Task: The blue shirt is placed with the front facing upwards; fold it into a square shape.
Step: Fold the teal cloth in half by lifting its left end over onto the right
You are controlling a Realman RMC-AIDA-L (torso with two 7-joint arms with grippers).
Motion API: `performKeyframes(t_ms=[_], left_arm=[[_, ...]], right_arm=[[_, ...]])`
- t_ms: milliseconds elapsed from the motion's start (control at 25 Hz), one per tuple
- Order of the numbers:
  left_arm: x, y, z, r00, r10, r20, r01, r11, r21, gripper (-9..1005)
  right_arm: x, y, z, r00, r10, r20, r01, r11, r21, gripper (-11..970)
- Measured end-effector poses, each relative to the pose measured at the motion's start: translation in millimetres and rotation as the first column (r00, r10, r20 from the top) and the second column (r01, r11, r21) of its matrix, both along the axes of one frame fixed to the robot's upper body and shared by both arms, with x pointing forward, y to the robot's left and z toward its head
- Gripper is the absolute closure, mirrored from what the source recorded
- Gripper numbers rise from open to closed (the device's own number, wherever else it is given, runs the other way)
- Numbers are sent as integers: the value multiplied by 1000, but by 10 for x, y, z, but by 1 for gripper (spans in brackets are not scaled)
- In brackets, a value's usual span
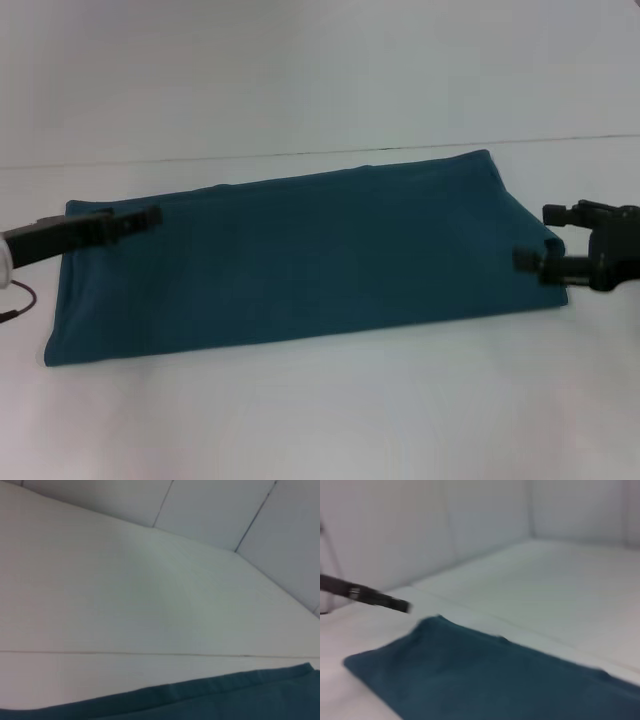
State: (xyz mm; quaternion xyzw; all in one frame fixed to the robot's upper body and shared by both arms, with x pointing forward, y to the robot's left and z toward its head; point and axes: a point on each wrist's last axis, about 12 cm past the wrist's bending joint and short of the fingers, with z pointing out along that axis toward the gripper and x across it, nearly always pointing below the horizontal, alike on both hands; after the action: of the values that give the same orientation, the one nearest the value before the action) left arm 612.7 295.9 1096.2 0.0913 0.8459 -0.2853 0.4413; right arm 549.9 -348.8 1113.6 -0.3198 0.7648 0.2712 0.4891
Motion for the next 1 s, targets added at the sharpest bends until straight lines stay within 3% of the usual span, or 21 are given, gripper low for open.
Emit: performKeyframes(t_ms=[200,440,720,1000], left_arm=[[66,-57,0,999,31,-30,-31,999,11,149],[167,-6,41,982,139,-128,-140,990,5,149],[145,53,81,946,193,-261,-199,980,3,152],[99,99,70,942,197,-270,-192,980,44,153]], right_arm=[[-130,29,-52,996,62,64,-62,998,4,38],[-93,43,-37,996,60,70,-60,998,-1,39],[-35,51,0,996,56,73,-56,998,-5,42],[-6,140,-28,995,78,65,-78,997,8,42]])
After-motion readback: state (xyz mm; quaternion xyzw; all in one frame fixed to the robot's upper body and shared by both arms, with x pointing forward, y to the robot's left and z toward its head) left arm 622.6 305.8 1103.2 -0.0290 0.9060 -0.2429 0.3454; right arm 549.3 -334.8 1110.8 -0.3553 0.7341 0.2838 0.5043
